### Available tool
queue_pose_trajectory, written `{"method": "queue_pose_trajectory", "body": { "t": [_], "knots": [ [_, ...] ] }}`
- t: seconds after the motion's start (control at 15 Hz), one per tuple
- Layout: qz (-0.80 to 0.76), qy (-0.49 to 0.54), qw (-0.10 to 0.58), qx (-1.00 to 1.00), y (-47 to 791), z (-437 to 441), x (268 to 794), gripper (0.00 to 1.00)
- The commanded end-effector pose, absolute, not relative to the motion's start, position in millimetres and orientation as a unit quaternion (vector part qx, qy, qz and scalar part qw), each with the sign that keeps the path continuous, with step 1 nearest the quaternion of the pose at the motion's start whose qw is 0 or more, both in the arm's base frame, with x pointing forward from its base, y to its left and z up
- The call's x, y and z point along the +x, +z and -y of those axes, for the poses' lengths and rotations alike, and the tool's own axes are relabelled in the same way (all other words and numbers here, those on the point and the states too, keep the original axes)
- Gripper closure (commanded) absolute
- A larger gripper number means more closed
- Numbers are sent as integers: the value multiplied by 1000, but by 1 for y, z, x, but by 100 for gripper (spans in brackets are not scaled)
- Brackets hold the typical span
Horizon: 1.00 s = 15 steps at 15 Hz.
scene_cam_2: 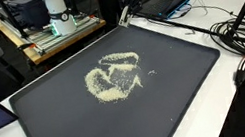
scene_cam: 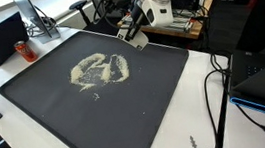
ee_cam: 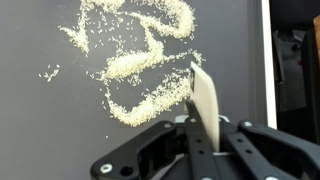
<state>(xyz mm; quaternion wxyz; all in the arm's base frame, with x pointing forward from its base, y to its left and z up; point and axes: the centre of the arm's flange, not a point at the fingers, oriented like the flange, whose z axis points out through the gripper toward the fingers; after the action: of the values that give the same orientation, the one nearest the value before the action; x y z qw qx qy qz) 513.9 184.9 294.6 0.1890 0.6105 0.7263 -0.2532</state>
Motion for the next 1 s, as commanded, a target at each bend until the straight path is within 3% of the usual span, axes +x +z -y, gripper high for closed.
{"method": "queue_pose_trajectory", "body": {
  "t": [0.0, 0.93],
  "knots": [
    [-724, -199, 142, 645, 322, -173, 527, 99],
    [-595, -39, 32, 802, 387, -72, 605, 99]
  ]
}}
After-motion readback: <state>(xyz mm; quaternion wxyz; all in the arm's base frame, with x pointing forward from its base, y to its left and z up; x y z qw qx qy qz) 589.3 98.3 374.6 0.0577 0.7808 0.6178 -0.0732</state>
